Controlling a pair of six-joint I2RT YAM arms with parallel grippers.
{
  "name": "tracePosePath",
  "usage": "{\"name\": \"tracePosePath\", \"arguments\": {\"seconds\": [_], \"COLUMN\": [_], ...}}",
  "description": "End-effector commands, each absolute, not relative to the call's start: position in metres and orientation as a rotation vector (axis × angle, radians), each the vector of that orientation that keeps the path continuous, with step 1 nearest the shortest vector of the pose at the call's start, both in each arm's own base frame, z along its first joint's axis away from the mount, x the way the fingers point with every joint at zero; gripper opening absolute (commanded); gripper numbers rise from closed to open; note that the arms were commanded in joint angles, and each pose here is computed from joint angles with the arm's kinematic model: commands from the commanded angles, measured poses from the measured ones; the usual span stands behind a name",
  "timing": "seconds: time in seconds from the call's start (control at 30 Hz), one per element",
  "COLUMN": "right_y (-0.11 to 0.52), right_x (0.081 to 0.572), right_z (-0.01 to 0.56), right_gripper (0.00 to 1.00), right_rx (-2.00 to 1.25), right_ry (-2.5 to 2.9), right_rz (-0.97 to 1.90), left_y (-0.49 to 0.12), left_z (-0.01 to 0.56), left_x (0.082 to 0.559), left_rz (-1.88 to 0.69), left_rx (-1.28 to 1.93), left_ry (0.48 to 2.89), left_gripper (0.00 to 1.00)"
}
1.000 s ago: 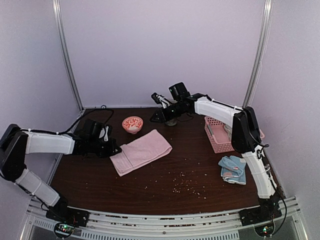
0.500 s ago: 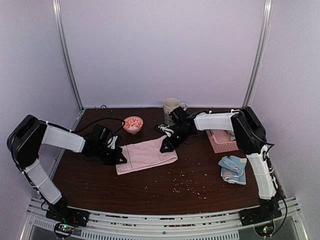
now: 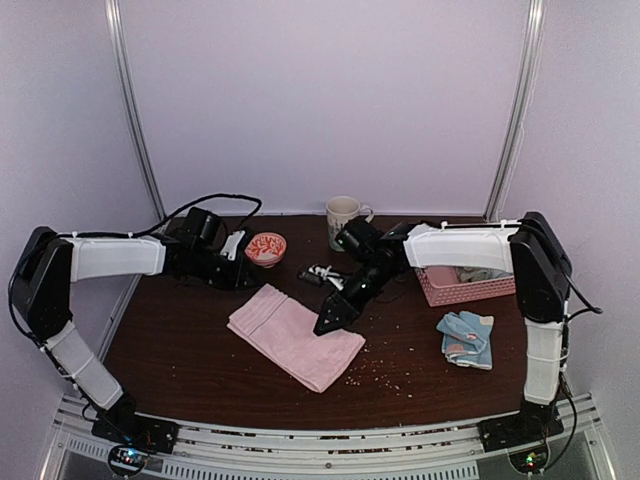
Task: Roll the towels
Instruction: Rotate the towel at the center of the board.
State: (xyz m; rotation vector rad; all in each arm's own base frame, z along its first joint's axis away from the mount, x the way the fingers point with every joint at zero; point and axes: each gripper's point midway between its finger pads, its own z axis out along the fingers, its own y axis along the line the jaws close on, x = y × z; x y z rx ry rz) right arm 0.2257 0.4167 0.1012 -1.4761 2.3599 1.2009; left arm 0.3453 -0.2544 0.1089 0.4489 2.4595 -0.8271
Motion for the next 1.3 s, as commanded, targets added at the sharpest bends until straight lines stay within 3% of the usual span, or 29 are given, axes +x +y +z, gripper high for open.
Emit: {"name": "tracePosePath", "arguments": {"seconds": [0.0, 0.37, 0.57, 0.73, 0.93, 1.03, 1.07, 1.1, 1.17, 1.2, 1.27], "right_y": [0.385, 0.323, 0.301, 0.285, 0.278, 0.273, 0.27, 0.268, 0.265, 0.264, 0.269], "right_x": [0.27, 0.299, 0.307, 0.318, 0.313, 0.307, 0.305, 0.303, 0.298, 0.292, 0.278], "right_z": [0.137, 0.176, 0.203, 0.216, 0.203, 0.201, 0.202, 0.202, 0.2, 0.196, 0.181], "right_gripper": [0.36, 0.35, 0.35, 0.35, 0.35, 0.36, 0.36, 0.38, 0.41, 0.43, 0.47], "right_rx": [-1.352, -1.31, -1.28, -1.242, -1.215, -1.254, -1.264, -1.268, -1.309, -1.359, -1.463], "right_ry": [2.302, 2.22, 2.15, 2.134, 2.147, 2.079, 2.043, 2.014, 1.958, 1.94, 1.929], "right_rz": [1.218, 0.99, 0.973, 0.957, 0.933, 0.88, 0.852, 0.825, 0.779, 0.777, 0.783], "left_y": [-0.266, -0.304, -0.388, -0.432, -0.418, -0.398, -0.389, -0.375, -0.352, -0.346, -0.342], "left_z": [0.095, 0.036, 0.021, 0.054, 0.109, 0.133, 0.146, 0.165, 0.179, 0.181, 0.185], "left_x": [0.317, 0.331, 0.356, 0.389, 0.39, 0.363, 0.356, 0.35, 0.338, 0.327, 0.306], "left_rz": [-0.939, -0.831, -0.84, -0.798, -0.692, -0.644, -0.605, -0.54, -0.445, -0.459, -0.514], "left_rx": [0.479, 0.537, 0.875, 0.984, 1.019, 1.061, 1.041, 0.984, 0.905, 0.915, 0.966], "left_ry": [2.499, 2.595, 2.425, 2.259, 2.17, 2.064, 2.016, 1.968, 1.896, 1.865, 1.828], "left_gripper": [0.03, 0.02, 0.03, 0.08, 0.18, 0.3, 0.38, 0.49, 0.9, 0.97, 0.96]}}
